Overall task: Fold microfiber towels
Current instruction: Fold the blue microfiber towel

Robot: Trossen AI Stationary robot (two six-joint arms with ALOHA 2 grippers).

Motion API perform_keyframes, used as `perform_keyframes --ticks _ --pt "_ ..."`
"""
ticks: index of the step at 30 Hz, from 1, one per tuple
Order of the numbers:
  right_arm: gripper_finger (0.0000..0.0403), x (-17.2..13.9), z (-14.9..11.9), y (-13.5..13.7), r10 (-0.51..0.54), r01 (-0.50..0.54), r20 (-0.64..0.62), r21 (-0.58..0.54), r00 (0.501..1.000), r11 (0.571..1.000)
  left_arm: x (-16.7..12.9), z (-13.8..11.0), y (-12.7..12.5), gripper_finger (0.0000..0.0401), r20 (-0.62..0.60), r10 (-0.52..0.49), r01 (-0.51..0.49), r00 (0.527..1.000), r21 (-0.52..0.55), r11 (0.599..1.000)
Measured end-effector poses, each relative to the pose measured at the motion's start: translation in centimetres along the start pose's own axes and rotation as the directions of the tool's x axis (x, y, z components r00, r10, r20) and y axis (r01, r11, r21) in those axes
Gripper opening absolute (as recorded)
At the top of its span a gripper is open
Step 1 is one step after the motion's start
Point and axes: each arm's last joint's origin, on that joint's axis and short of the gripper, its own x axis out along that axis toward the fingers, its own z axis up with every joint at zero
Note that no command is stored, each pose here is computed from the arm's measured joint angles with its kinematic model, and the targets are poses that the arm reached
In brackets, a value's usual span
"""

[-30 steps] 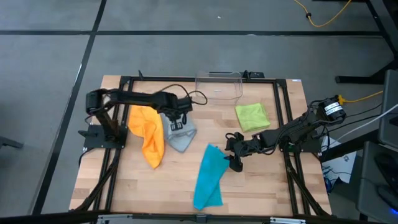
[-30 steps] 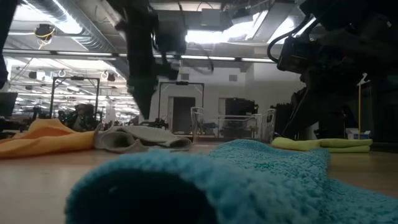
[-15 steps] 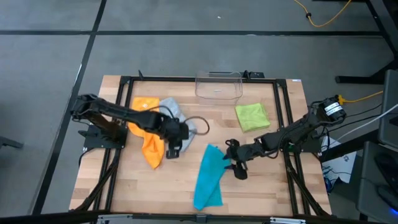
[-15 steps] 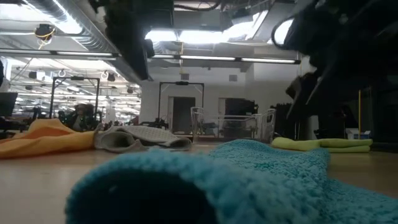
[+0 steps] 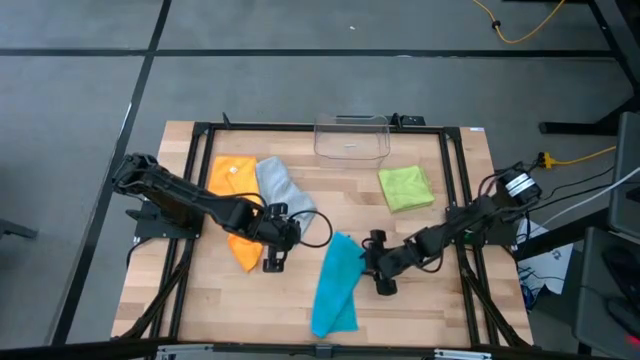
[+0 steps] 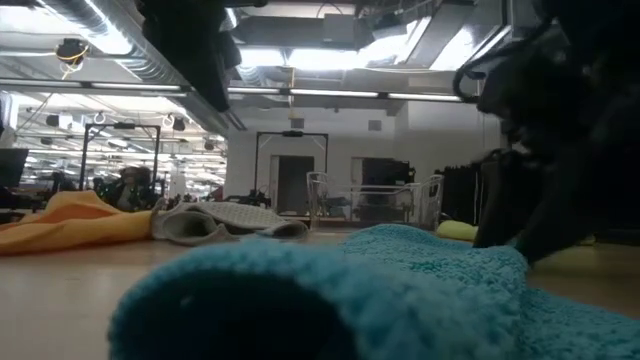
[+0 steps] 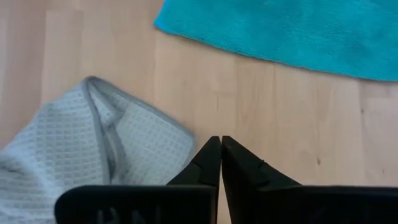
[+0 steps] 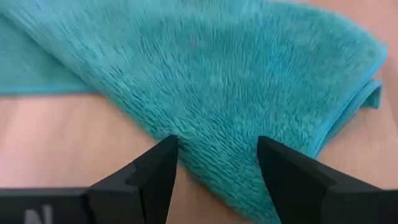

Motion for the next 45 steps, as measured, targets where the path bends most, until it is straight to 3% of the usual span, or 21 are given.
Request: perform_keyframes --ticks 6,13,22,34,39,45 --pt "0.0223 0.7 -0.2 0.1 -0.001 0.001 -0.007 -0.067 1.000 0.998 -0.1 -0.1 -0.3 0.0008 0.010 0.025 -0.025 1.000 0.011 1.000" --pt "0.0223 0.0 0.0 0.1 0.028 -0.029 -0.007 -0.229 1.000 0.973 -0.1 -0.1 -0.2 0.0013 0.010 0.027 -0.027 1.000 0.010 1.000" --pt "0.0223 -0.4 0.2 0.5 0.165 -0.168 -0.028 -0.196 0.986 0.966 -0.1 -0.1 -0.2 0.0014 0.011 0.027 -0.027 1.000 0.010 1.000" --pt "0.0202 -0.3 -0.4 0.0 0.039 -0.054 -0.074 -0.206 0.997 0.977 0.0 0.0 -0.1 0.0014 0.013 0.035 -0.035 0.999 0.006 0.999" --pt "0.0163 -0.1 -0.1 -0.1 0.002 -0.004 -0.016 -0.145 1.000 0.989 -0.1 0.0 -0.1 0.0014 0.013 0.035 -0.035 0.999 0.006 0.999" --pt "0.0057 -0.1 0.1 -0.3 -0.060 0.059 0.018 0.063 0.998 0.996 -0.1 0.0 -0.1 0.0014 0.018 0.034 -0.034 0.999 0.005 0.999"
